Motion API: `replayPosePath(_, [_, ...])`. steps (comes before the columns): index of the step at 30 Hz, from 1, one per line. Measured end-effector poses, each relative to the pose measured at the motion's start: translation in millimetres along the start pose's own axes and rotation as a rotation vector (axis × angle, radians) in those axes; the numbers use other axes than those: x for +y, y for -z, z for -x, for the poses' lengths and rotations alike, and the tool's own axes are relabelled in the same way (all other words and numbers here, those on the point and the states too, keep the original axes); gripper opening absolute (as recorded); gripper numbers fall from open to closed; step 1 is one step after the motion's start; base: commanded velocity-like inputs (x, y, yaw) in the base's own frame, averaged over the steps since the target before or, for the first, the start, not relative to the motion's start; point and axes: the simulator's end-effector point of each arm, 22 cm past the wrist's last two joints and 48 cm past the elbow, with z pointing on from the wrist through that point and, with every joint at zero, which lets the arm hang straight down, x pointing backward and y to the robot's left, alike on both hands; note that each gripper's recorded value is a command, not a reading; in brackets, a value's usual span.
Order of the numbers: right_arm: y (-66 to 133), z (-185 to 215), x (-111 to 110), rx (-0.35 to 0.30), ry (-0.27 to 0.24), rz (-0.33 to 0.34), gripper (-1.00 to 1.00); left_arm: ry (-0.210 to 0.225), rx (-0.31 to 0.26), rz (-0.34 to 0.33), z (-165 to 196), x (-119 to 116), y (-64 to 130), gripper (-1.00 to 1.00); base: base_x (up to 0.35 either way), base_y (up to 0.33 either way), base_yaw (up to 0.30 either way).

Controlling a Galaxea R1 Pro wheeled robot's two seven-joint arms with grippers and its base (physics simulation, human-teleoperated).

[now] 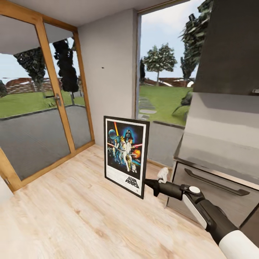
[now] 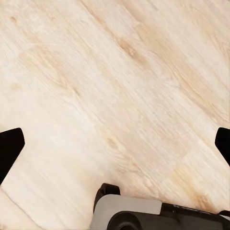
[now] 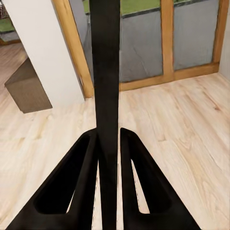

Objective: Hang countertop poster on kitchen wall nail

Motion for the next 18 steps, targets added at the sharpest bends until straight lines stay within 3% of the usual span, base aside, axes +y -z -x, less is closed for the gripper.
replayPosePath(18, [-0.6, 0.8, 0.8, -0.004, 0.003, 0.001, -1.0, 0.0, 0.0, 0.0, 0.1, 0.1, 0.0, 1.0, 0.174, 0.319, 0.018])
